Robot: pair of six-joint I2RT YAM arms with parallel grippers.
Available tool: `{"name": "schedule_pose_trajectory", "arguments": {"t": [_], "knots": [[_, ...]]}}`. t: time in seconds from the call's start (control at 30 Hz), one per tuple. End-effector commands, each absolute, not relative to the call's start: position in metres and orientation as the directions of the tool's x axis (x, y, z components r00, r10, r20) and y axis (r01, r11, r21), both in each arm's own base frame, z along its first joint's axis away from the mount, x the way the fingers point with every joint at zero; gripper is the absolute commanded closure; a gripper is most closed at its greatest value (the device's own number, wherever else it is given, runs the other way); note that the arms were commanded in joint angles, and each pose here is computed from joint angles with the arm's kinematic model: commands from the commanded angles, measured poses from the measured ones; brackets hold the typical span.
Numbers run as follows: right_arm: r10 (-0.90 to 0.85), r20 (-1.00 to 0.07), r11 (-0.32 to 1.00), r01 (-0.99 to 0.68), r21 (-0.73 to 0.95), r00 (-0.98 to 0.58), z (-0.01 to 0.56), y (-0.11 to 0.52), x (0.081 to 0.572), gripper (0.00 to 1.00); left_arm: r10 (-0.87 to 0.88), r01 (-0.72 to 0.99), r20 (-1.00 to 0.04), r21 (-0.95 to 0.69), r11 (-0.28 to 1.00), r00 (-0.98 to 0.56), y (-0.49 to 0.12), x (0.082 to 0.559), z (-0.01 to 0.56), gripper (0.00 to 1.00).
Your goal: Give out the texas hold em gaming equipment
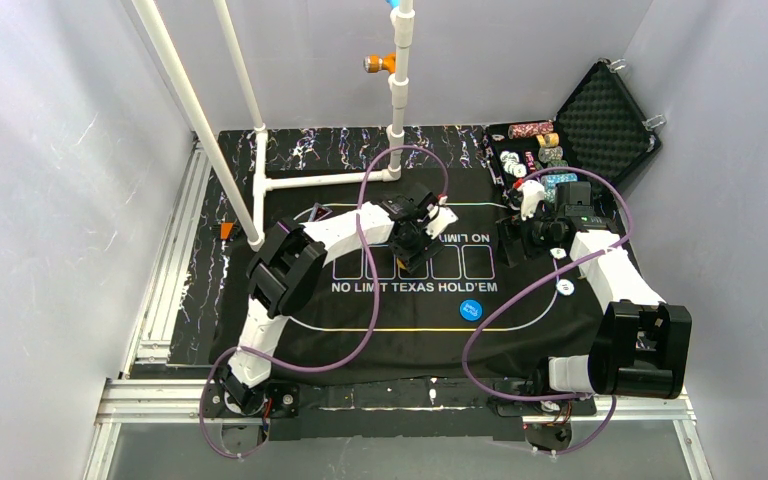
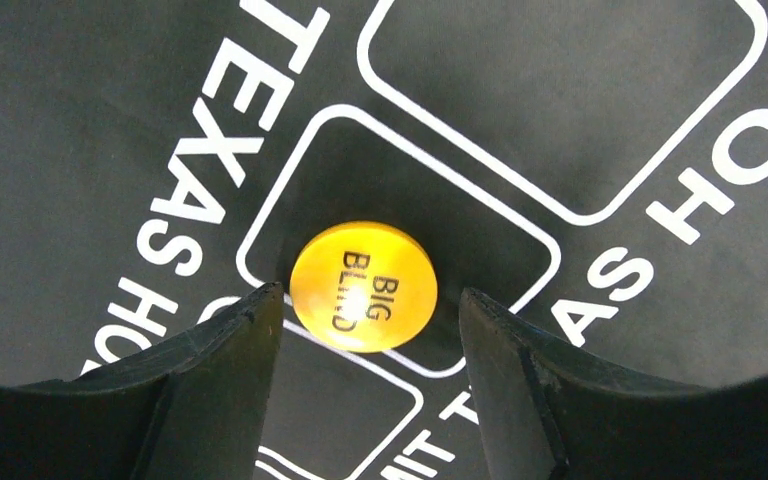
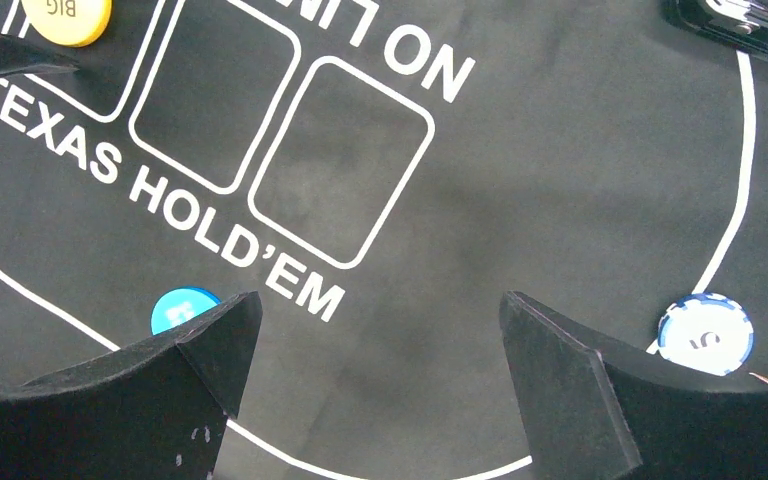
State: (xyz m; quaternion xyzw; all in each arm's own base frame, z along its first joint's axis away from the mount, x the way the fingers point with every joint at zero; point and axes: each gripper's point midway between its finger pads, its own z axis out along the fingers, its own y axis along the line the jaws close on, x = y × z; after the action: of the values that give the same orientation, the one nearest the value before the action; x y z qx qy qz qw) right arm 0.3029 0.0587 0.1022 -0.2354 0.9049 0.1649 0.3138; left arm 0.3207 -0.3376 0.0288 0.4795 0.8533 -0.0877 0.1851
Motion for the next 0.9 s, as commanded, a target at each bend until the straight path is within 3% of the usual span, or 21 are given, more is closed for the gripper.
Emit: {"name": "schedule_pose_trajectory", "arguments": {"t": [0.0, 0.17, 0.2, 0.27, 0.57, 0.87], "knots": [[-0.318, -0.695, 0.826, -0.548, 0.130, -0.645, 0.120, 0.061, 0.316, 0.02, 0.793, 0.850, -0.396, 0.054, 0.524, -0.464, -0.346, 0.324, 0.026, 0.38], [-0.319, -0.695, 0.827, -0.548, 0.129, -0.644, 0.120, 0.061, 0.316, 0.00, 0.800, 0.843, -0.374, 0.078, 0.532, -0.470, -0.342, 0.327, 0.019, 0.44], [-0.319, -0.695, 0.827, -0.548, 0.129, -0.645, 0.120, 0.060, 0.316, 0.00, 0.781, 0.840, -0.430, 0.088, 0.536, -0.453, -0.353, 0.337, 0.022, 0.46], [-0.319, -0.695, 0.827, -0.548, 0.129, -0.644, 0.120, 0.060, 0.316, 0.00, 0.808, 0.847, -0.355, 0.073, 0.526, -0.471, -0.338, 0.322, 0.016, 0.52], [-0.321, -0.694, 0.823, -0.552, 0.132, -0.644, 0.120, 0.061, 0.316, 0.00, 0.804, 0.871, -0.379, -0.010, 0.491, -0.458, -0.339, 0.302, 0.051, 0.75], [-0.323, -0.703, 0.801, -0.578, 0.154, -0.634, 0.122, 0.068, 0.310, 0.00, 0.809, 0.898, -0.409, -0.069, 0.434, -0.422, -0.300, 0.259, 0.094, 0.78]]}}
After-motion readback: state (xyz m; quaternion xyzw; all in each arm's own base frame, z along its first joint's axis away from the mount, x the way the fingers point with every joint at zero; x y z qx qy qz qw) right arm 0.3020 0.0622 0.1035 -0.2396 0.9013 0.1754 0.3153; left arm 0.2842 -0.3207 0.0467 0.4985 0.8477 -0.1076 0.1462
